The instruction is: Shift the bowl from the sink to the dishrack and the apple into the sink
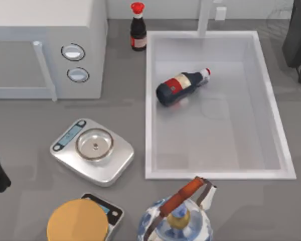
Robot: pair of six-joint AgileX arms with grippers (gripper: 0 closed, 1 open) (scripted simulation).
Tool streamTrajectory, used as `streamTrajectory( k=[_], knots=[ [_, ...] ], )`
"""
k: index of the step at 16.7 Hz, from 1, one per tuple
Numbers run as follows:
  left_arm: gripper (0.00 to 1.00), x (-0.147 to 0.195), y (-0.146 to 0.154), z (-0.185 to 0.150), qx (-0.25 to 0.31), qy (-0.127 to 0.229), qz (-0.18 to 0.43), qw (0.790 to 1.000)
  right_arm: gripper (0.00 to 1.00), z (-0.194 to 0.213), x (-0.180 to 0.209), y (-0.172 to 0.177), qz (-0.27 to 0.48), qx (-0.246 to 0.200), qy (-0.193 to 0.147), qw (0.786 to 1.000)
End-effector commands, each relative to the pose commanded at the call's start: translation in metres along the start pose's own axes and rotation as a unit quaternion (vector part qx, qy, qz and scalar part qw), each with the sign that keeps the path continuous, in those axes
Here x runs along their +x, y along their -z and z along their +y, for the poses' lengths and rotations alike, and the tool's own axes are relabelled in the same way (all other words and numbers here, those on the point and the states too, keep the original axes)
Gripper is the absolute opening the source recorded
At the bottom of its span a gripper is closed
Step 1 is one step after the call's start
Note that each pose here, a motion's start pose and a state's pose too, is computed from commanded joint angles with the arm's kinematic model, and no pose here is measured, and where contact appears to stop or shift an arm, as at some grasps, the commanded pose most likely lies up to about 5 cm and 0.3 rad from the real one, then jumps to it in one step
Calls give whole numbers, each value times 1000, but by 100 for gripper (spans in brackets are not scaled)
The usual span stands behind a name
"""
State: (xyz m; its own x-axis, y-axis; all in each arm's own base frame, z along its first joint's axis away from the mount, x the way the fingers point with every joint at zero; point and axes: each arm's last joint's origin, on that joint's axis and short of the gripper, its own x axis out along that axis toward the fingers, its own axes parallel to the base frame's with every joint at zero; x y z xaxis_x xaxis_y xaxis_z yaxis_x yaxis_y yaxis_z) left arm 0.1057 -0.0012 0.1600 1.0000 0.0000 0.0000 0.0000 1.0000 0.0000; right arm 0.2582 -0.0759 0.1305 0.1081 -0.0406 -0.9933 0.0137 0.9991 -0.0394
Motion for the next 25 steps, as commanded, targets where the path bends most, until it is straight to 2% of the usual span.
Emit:
streamTrajectory(
  k=[7,11,18,22,25],
  knots=[
    [100,0,0,0,0,0,0,1000,0,-3,-60,-8,21,0,-6,1000],
    [100,0,0,0,0,0,0,1000,0,-3,-94,-8,4,0,-1,1000],
    [100,0,0,0,0,0,0,1000,0,1,-90,-13,-3,-6,5,1000],
    [100,0,0,0,0,0,0,1000,0,24,-74,-33,-58,-36,44,997],
    [100,0,0,0,0,0,0,1000,0,55,-60,-54,-145,-64,81,984]
  ],
)
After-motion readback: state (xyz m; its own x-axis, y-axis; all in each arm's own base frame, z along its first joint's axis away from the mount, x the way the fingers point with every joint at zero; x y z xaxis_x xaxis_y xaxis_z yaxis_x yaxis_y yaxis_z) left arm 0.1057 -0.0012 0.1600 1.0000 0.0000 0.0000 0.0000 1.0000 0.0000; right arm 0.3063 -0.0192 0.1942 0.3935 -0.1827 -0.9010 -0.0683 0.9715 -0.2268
